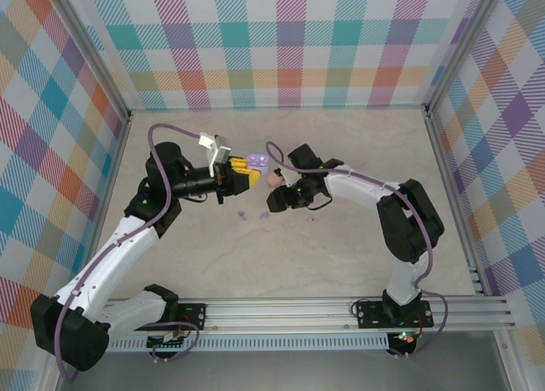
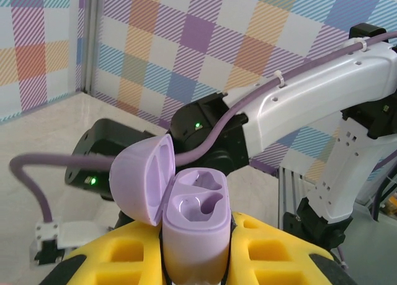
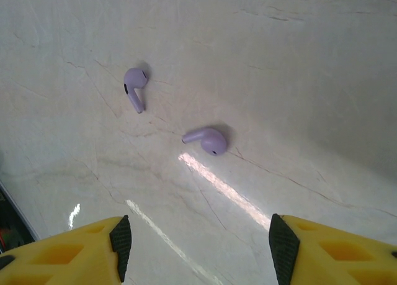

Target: Insert the wireless bluetooth earbuds into the charging case

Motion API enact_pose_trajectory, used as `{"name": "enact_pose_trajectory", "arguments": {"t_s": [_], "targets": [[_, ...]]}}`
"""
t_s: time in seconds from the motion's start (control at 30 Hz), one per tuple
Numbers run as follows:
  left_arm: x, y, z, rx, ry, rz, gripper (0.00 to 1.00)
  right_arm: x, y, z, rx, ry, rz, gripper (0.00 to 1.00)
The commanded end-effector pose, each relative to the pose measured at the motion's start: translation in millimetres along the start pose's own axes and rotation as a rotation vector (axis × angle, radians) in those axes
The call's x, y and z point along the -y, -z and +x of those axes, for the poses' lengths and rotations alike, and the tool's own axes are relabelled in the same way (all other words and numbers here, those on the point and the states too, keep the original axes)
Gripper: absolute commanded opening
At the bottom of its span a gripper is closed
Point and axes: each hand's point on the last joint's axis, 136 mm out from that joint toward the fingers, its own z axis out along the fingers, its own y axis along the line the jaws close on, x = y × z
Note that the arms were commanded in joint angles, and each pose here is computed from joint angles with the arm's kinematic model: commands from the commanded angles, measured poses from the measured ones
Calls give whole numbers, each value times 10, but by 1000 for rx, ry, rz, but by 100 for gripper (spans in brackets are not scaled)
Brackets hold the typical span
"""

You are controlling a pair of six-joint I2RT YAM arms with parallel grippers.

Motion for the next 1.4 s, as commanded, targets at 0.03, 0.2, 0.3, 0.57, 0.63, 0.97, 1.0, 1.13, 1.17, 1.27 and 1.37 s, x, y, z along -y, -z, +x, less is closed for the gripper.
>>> {"name": "enact_pose_trajectory", "arguments": {"t_s": [0.03,0.2,0.3,0.57,0.63,0.97,1.0,1.13,1.17,1.27,1.37], "targets": [[16,72,-34,11,-45,0,10,-90,-130,-117,5,-3,20,58],[-7,111,-25,-8,-63,-21,10,-103,-286,-109,-32,-6,29,52],[-29,143,-4,-24,-80,-46,10,-89,-346,-112,-43,-10,34,51],[-39,206,-11,-31,-100,-66,10,-18,-478,-83,-92,-4,96,51],[-41,214,-14,-31,-104,-70,10,-28,-515,-68,-103,1,98,51],[-40,231,-23,-30,-106,-75,10,85,-602,-2,-144,28,206,50],[-40,232,-22,-30,-107,-75,10,110,-610,12,-151,33,225,49],[-38,234,-19,-33,-106,-75,10,183,-608,44,-162,38,273,48],[-37,234,-17,-34,-107,-76,10,200,-602,49,-161,38,286,47],[-32,240,-19,-35,-108,-77,10,261,-581,47,-158,35,323,44],[-32,240,-14,-37,-109,-76,10,322,-553,37,-153,27,364,41]]}}
